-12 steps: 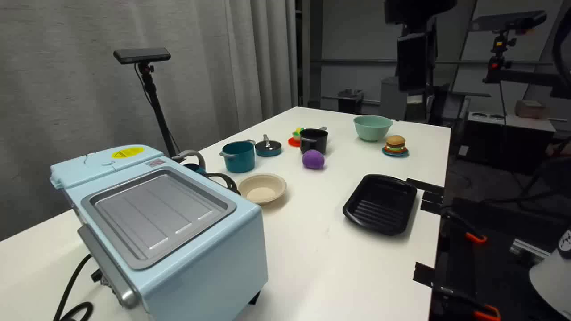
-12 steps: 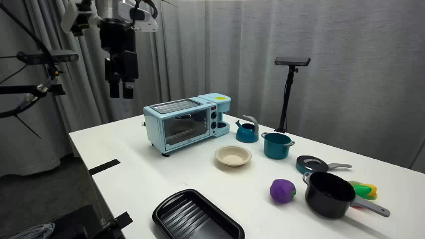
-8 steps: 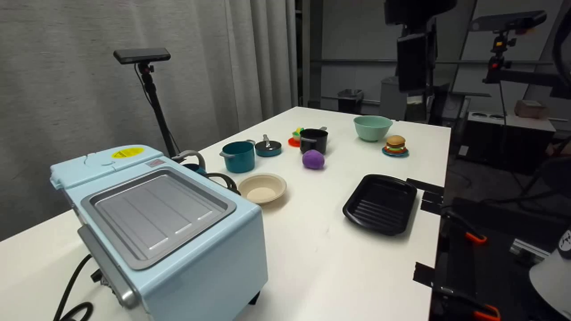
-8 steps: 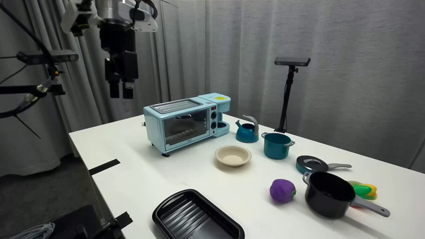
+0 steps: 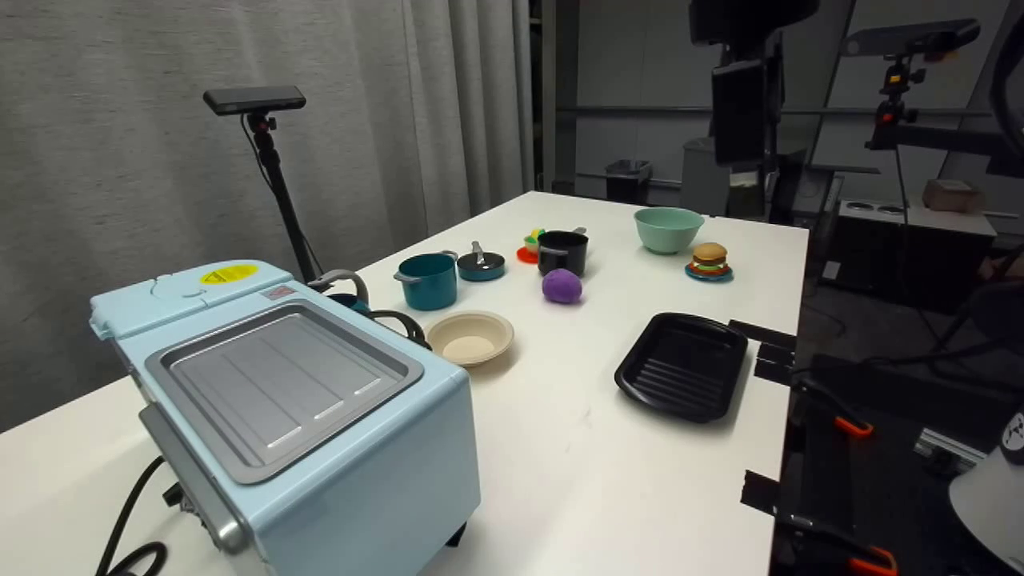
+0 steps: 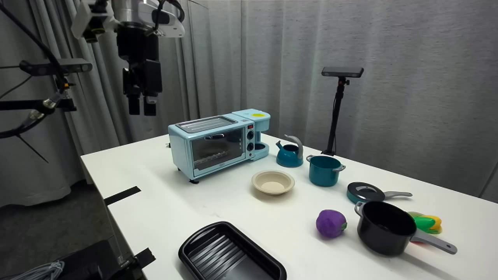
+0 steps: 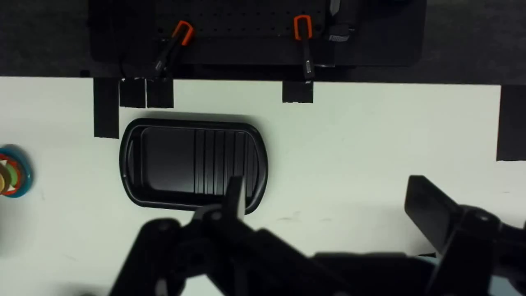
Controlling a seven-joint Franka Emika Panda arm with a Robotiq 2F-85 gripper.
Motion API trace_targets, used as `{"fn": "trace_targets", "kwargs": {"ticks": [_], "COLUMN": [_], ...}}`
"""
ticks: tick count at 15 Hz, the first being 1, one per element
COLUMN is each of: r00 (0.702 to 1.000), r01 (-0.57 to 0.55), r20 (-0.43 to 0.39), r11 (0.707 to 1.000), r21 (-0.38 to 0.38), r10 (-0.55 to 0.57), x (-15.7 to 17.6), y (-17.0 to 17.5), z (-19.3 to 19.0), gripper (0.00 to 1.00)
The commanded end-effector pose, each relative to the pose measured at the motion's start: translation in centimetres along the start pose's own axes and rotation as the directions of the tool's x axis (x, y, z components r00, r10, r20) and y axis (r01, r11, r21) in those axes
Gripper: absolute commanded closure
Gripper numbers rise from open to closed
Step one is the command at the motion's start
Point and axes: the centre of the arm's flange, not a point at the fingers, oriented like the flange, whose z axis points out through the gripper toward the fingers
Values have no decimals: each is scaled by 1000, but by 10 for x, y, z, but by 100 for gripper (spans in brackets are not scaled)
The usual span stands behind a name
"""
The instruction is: Pick the purple object and put it in the bowl
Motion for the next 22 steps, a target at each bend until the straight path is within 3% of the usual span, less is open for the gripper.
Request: {"fn": "trace_targets", "kwargs": {"ticks": [1, 16, 22], "r00": [1000, 1000, 1000], "r01": [0, -3, 7], "r20": [0, 6, 10], "r11": [1000, 1000, 998], "r21": [0, 4, 55], "r10": [0, 3, -7], "x": [0, 3, 44], "y": [0, 5, 75], "z": [0, 0, -3], "gripper": [0, 0, 0]}}
